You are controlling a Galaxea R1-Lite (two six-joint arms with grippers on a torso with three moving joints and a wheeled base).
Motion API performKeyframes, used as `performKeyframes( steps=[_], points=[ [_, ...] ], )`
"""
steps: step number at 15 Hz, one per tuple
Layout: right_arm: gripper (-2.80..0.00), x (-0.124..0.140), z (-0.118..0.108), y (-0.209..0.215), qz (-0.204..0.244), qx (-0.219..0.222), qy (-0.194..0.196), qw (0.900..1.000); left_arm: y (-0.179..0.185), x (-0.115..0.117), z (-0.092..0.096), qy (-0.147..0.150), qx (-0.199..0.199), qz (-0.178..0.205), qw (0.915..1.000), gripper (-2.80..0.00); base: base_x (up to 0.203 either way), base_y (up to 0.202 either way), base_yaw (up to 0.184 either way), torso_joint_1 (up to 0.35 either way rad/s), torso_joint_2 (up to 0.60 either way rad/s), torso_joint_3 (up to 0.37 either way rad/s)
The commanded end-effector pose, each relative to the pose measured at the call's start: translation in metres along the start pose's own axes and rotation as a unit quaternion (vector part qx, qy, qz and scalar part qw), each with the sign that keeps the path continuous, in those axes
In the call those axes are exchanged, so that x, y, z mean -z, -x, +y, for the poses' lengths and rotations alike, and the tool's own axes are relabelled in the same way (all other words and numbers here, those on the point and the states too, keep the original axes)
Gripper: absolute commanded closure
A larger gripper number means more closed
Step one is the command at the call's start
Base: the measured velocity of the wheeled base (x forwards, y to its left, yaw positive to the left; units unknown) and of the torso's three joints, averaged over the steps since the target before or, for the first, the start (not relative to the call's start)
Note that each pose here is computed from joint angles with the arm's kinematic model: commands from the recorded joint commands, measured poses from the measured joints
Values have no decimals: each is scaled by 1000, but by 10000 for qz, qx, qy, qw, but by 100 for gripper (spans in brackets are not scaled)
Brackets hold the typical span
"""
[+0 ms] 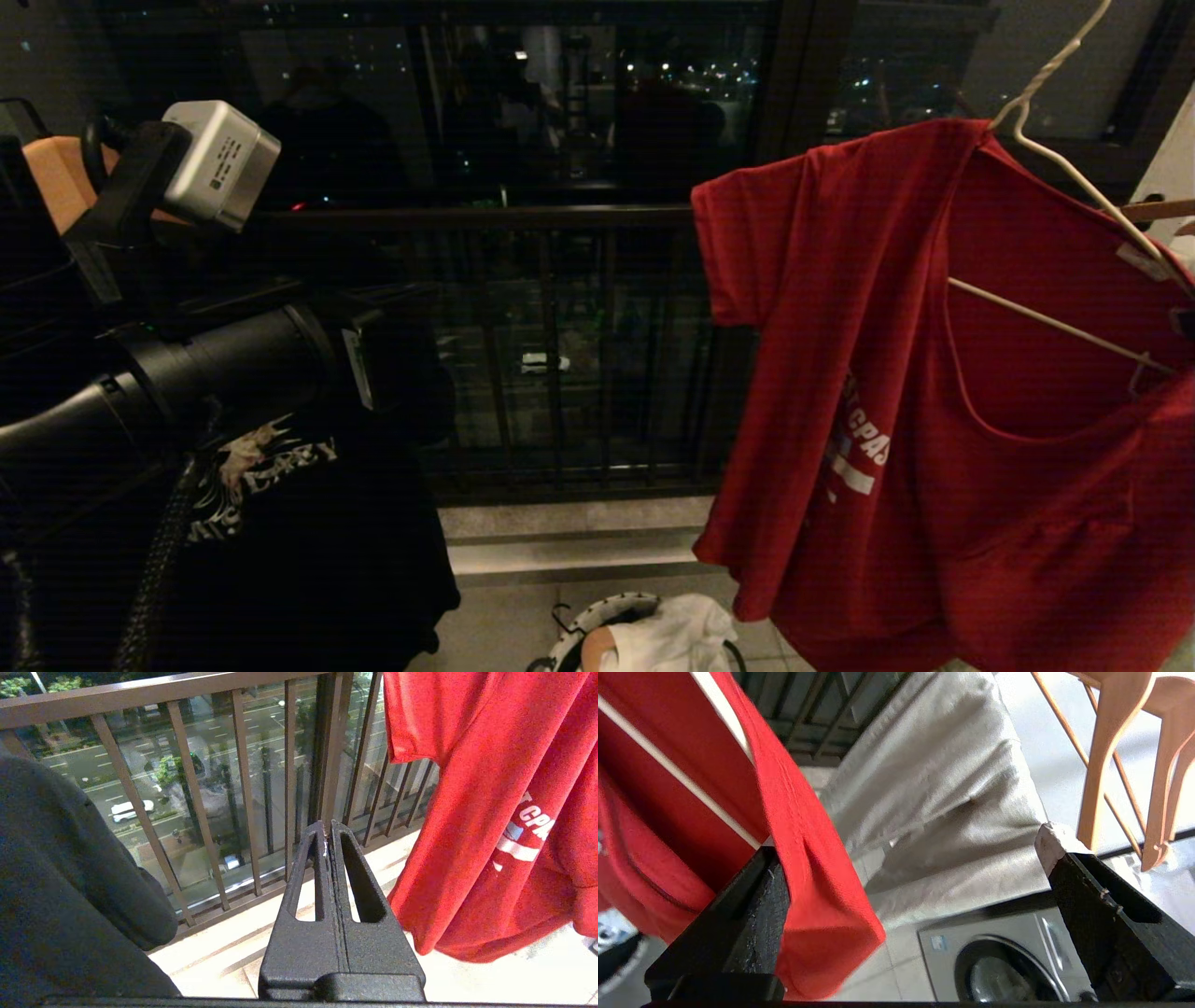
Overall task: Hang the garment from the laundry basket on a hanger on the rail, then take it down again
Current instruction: Take the clothes off the clothes rack
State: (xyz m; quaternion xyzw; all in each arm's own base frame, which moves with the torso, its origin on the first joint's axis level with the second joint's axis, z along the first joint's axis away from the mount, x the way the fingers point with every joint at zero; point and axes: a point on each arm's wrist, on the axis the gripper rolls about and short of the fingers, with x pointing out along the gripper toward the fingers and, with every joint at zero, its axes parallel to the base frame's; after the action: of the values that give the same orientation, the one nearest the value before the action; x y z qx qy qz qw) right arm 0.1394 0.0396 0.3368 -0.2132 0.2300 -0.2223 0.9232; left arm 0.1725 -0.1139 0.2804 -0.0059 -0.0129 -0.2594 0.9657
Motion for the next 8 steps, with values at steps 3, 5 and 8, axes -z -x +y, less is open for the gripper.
performKeyframes(
  steps=[3, 5, 8],
  points=[
    [-280, 3, -4, 3, 1, 19, 4, 10000, 0, 0, 0, 2, -1, -5, 10000, 0, 0, 0, 0, 0, 0, 0],
    [-280, 4, -6, 6, -41, -16, -11, 10000, -1, 1, 0, 1, 6, 10, 10000, 0, 0, 0, 0, 0, 0, 0],
    [-280, 6, -9, 13, -162, -117, -27, 9998, -2, 2, -1, 0, 21, 25, 10000, 0, 0, 0, 0, 0, 0, 0]
  ],
)
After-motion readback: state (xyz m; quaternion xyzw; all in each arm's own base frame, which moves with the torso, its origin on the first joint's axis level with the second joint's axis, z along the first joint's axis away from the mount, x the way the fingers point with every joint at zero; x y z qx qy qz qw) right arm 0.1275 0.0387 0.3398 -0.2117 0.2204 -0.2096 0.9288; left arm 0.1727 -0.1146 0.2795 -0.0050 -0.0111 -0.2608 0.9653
